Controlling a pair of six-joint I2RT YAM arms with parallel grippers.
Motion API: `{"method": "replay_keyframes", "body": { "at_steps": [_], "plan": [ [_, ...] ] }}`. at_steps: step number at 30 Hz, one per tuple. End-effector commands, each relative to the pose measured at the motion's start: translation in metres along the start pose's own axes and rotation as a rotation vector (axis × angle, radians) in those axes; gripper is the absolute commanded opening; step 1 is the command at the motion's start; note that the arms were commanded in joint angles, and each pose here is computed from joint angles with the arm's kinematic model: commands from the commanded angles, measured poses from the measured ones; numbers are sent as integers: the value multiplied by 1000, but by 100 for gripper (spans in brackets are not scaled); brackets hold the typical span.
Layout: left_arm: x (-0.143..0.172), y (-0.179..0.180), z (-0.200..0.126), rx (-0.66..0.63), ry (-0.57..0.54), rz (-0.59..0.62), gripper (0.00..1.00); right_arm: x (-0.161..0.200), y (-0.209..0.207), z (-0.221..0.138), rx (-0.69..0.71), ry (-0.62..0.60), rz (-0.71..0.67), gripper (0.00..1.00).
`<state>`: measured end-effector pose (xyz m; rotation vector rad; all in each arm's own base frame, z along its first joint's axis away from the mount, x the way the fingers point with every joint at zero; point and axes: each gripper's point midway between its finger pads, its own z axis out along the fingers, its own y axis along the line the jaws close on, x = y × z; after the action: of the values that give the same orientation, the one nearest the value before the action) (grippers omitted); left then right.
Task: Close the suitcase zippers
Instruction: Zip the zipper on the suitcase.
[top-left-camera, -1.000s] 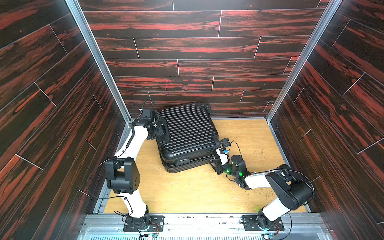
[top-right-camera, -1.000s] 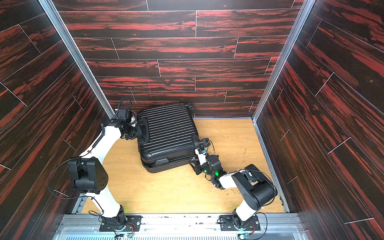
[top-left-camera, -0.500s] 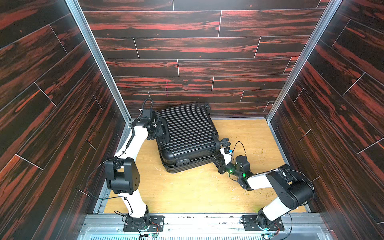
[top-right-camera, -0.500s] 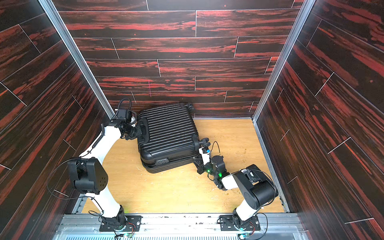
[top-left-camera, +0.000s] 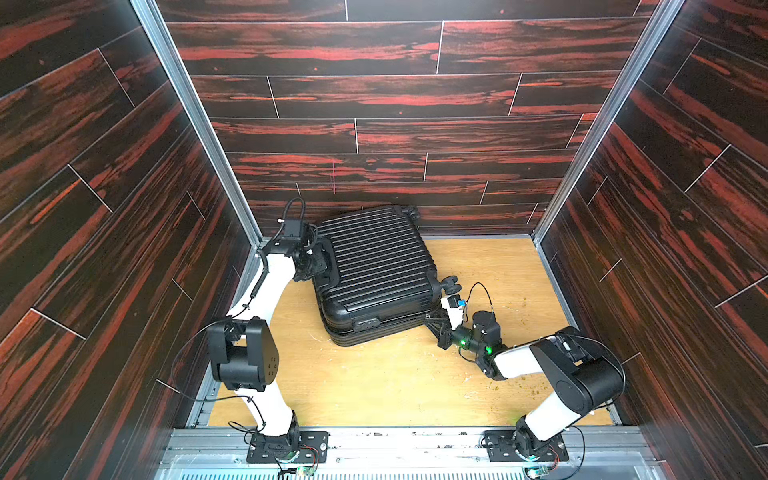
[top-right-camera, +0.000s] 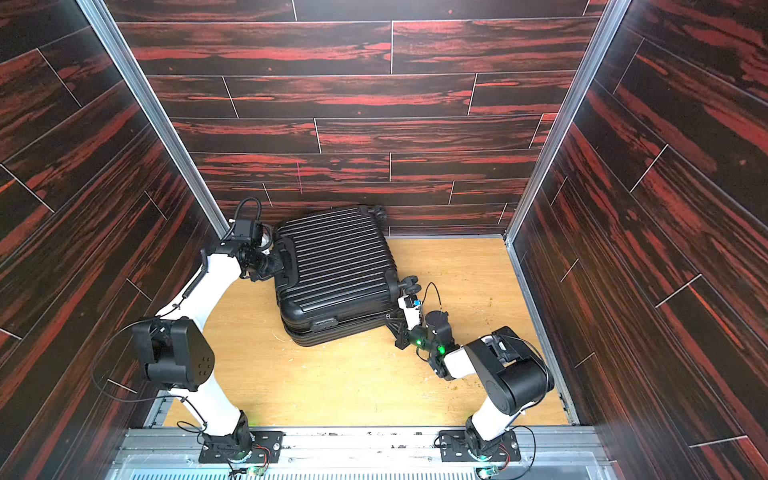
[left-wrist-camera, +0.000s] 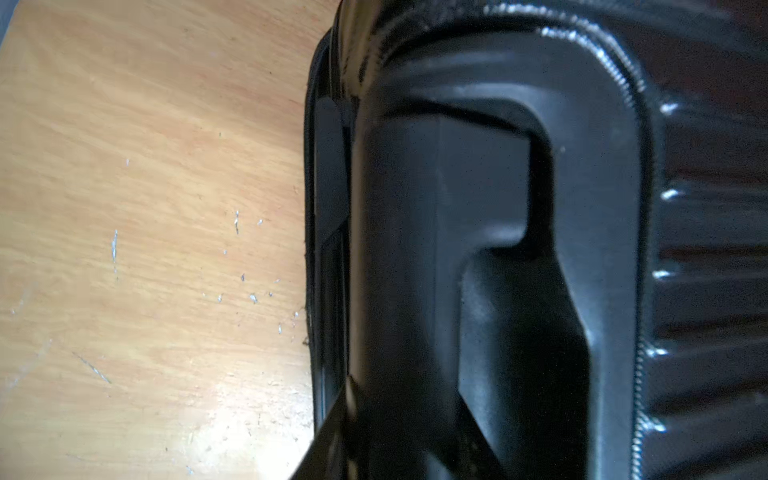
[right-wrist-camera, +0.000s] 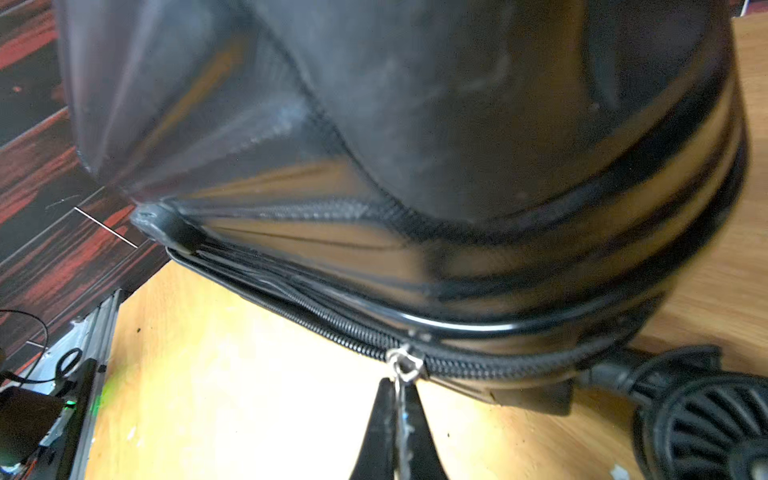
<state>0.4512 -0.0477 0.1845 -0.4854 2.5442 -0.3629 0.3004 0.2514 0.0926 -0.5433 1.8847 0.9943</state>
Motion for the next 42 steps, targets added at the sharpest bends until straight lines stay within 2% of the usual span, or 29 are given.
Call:
{"method": "replay_keyframes", "body": {
  "at_steps": [1,4,6,11,23,31,37,39,42],
  "plan": [
    [-12,-43,-49,172,-107,-171,28,2,10,1,-36,19,-37,0],
    [-12,-53,-61,185,-172,-229,27,1,17,3,-24,32,-89,0],
    [-20,-67,-73,247,-231,-262,27,-1,22,5,-2,51,-137,0],
    [-18,-89,-87,312,-264,-306,25,-3,47,11,-28,92,-217,0],
    [-2,-96,-93,335,-428,-528,23,4,120,21,-172,129,-324,0],
    [15,-118,-93,373,-480,-634,22,1,172,21,-271,115,-379,0],
    [23,-146,-89,419,-464,-638,23,7,197,20,-330,118,-406,0],
    [26,-152,-88,419,-453,-614,27,8,195,19,-315,120,-404,0],
    [29,-153,-88,395,-445,-550,47,13,178,18,-236,128,-402,0]
  ]
}}
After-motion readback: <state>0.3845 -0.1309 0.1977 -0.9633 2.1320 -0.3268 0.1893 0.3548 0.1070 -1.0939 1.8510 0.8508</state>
